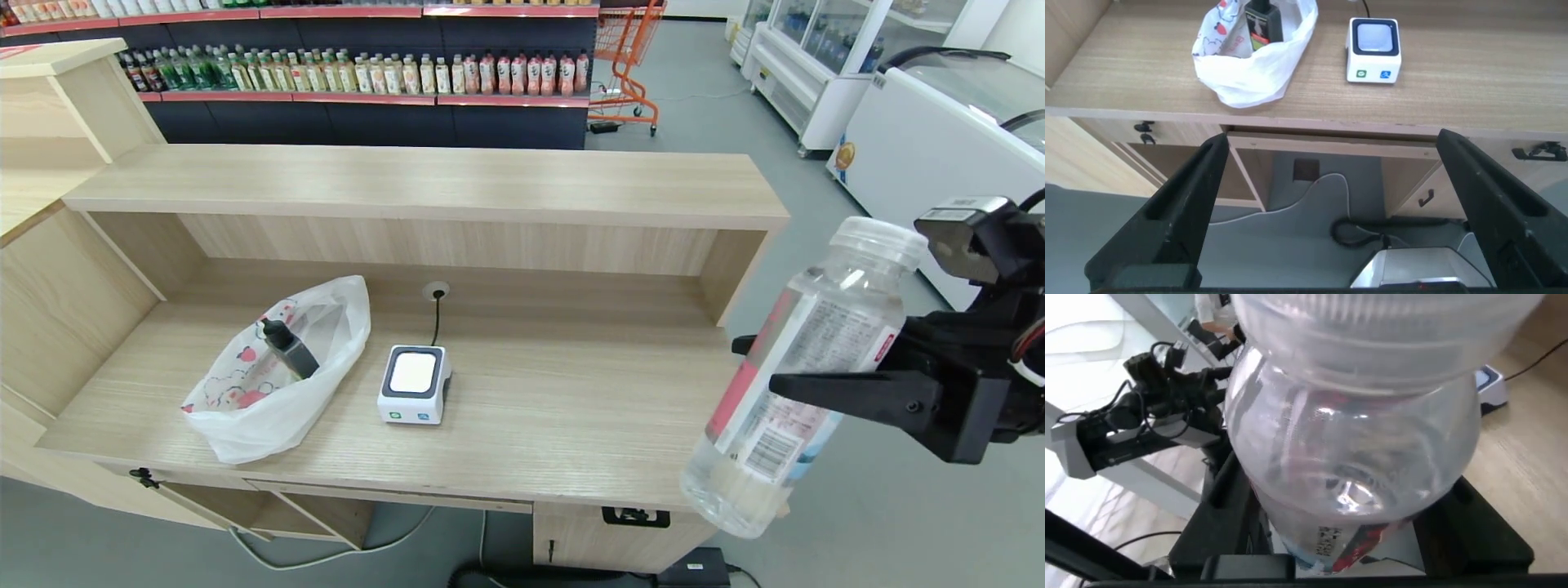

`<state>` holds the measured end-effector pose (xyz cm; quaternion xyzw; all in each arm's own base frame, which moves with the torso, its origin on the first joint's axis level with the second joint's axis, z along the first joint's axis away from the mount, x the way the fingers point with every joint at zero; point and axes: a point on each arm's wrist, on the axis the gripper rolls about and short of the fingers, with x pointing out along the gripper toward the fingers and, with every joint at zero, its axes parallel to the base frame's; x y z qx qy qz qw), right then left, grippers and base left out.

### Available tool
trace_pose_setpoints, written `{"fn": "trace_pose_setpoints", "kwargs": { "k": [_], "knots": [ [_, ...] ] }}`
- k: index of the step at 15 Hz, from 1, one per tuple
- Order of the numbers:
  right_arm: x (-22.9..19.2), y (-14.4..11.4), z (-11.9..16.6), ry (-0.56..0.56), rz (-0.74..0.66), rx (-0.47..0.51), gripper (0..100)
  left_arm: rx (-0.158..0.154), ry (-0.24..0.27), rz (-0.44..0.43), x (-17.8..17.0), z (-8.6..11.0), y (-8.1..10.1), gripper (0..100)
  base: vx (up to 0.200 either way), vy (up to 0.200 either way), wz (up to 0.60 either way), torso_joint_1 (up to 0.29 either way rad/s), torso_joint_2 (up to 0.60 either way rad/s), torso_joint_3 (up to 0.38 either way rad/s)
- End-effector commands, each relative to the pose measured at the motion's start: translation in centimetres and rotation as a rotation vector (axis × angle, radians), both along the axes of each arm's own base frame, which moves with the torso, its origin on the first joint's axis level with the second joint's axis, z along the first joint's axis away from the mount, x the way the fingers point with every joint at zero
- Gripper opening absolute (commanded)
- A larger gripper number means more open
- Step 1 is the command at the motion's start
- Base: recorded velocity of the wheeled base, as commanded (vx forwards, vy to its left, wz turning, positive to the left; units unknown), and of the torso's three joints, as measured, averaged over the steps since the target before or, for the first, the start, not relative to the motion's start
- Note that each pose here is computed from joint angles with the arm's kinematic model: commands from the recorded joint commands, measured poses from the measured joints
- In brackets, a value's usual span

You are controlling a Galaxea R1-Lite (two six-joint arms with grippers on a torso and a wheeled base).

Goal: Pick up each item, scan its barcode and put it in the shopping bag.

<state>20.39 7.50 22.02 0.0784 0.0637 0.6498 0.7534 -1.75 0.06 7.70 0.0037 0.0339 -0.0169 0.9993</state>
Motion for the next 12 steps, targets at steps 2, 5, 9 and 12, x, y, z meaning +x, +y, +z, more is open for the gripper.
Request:
{"fn": "trace_pose_setpoints", "kwargs": {
  "k": [2, 5, 9, 12],
  "knots": [
    [-0.42, 0.58, -0.55, 0.027, 0.03, -0.006, 0, 0.0, 0.001, 0.0, 0.01, 0.01, 0.0, 100, 0.0, 0.0, 0.0, 0.0, 0.0, 0.0],
    [-0.45, 0.84, -0.58, 0.03, 0.044, -0.007, 0, 0.0, 0.0, 0.0, 0.0, 0.0, 0.0, 100, 0.0, 0.0, 0.0, 0.0, 0.0, 0.0],
    [-0.49, 0.83, -0.74, 0.034, 0.041, -0.008, 0, 0.0, 0.001, 0.0, 0.01, 0.01, 0.0, 100, 0.0, 0.0, 0.0, 0.0, 0.0, 0.0],
    [-0.28, 0.89, -0.83, 0.037, 0.038, -0.009, 0, 0.0, 0.0, 0.0, 0.0, 0.0, 0.0, 100, 0.0, 0.0, 0.0, 0.0, 0.0, 0.0]
  ]
}}
